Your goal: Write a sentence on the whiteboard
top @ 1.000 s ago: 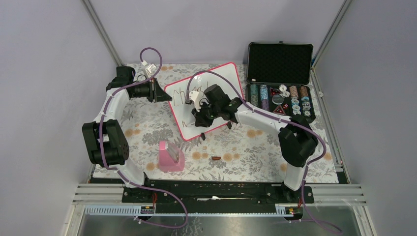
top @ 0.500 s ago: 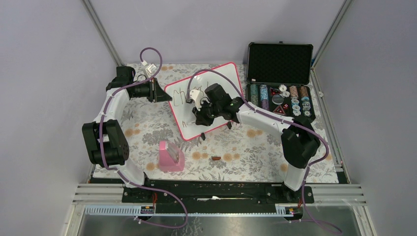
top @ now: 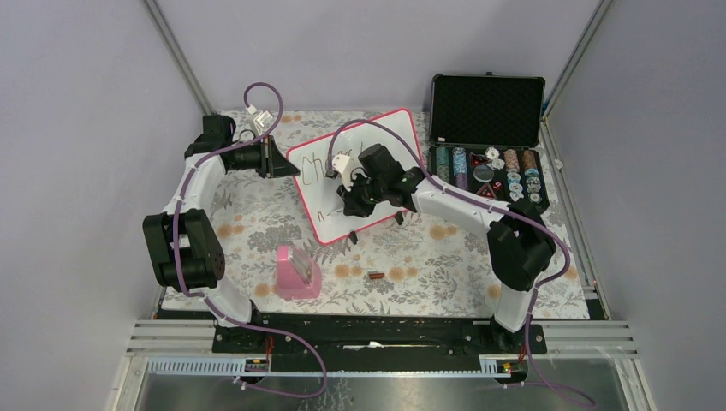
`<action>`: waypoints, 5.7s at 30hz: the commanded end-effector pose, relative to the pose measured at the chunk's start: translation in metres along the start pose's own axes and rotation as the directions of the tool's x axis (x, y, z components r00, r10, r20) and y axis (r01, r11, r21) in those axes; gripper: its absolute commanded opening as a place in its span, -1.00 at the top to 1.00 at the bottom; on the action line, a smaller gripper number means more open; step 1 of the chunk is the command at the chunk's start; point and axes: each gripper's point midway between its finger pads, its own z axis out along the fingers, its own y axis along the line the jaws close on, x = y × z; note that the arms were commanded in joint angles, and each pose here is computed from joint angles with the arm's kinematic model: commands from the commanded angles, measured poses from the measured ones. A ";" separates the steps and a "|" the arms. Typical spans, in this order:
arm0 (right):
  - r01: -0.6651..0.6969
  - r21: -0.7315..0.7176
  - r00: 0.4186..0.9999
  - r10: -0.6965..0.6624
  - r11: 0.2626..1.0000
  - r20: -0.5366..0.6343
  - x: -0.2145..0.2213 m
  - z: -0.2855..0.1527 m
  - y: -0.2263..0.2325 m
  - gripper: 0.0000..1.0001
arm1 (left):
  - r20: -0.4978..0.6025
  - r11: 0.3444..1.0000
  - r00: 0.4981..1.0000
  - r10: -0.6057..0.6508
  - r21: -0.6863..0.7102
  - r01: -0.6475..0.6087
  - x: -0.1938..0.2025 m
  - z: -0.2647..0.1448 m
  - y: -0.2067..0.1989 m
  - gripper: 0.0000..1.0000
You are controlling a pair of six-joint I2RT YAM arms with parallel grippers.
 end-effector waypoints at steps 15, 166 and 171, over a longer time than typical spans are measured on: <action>0.017 0.046 0.997 -0.021 0.999 0.078 -0.038 -0.013 -0.022 1.00 | 0.025 0.988 0.989 0.145 -0.053 -0.144 -0.016 -0.005 -0.002 1.00; 0.045 0.091 0.999 -0.048 0.995 0.025 -0.024 -0.029 -0.037 1.00 | 0.026 0.986 0.987 0.158 -0.066 -0.156 -0.017 -0.007 -0.004 1.00; 0.046 0.096 0.998 -0.049 0.994 0.031 -0.027 -0.030 -0.038 1.00 | 0.027 0.986 0.987 0.158 -0.064 -0.156 -0.017 -0.007 -0.004 1.00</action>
